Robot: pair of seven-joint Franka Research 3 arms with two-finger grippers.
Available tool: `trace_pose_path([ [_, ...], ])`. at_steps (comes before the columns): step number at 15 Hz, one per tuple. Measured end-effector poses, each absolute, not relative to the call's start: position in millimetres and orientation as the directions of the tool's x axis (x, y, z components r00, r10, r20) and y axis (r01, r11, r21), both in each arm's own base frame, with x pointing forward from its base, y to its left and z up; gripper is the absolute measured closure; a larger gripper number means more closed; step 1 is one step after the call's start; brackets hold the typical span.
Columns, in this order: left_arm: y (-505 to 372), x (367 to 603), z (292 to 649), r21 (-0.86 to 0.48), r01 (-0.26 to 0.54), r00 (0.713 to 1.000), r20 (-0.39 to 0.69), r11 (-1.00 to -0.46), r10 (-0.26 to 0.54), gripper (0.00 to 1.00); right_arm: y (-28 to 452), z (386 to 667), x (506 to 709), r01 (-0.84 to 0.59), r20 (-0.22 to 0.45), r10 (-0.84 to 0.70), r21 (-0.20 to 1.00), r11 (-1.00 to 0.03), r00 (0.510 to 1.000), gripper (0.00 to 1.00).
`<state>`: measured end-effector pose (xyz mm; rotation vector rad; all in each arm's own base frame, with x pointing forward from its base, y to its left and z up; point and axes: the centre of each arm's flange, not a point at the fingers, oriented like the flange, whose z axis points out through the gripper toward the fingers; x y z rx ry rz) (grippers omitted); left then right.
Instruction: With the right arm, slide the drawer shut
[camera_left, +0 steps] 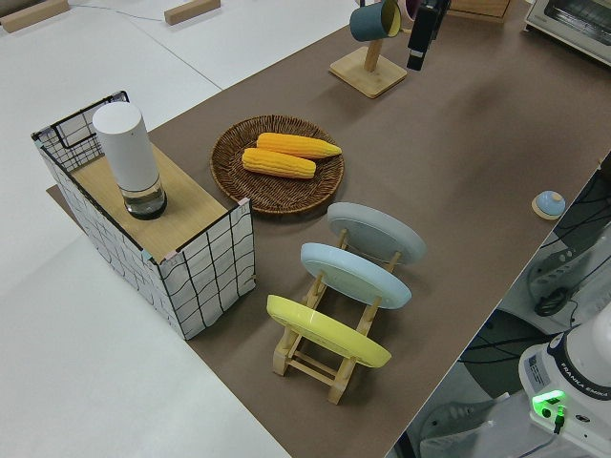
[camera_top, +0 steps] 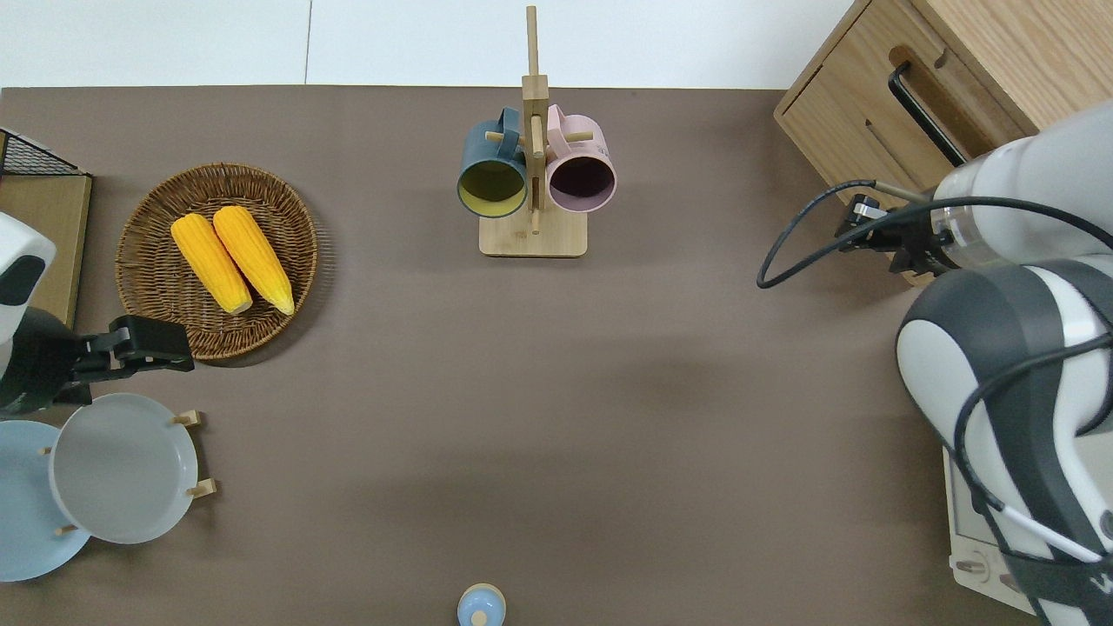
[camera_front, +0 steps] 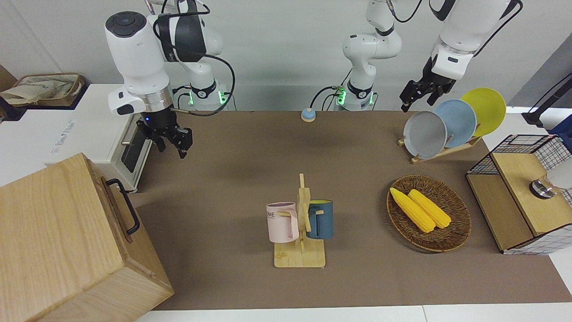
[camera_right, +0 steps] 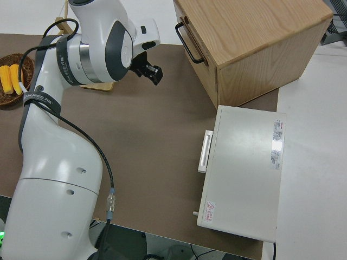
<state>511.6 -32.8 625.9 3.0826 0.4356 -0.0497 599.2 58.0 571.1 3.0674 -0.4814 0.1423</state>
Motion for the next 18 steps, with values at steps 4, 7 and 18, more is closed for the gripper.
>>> trace_pose_path([
  [4,-33,512,626,0.023,0.277,0.96,-0.035,-0.96,0.276,0.0,35,609,568,-0.119,0.06,-0.119,0.002,-0.993,0.991,0.01],
  [7,-33,512,626,0.023,0.277,0.96,-0.035,-0.96,0.276,0.0,20,630,545,-0.039,0.041,-0.04,-0.014,-0.999,0.998,0.01],
  [18,-33,512,626,0.023,0.277,0.96,-0.035,-0.96,0.276,0.0,35,636,534,0.017,0.039,0.016,-0.024,-1.0,0.999,0.01],
])
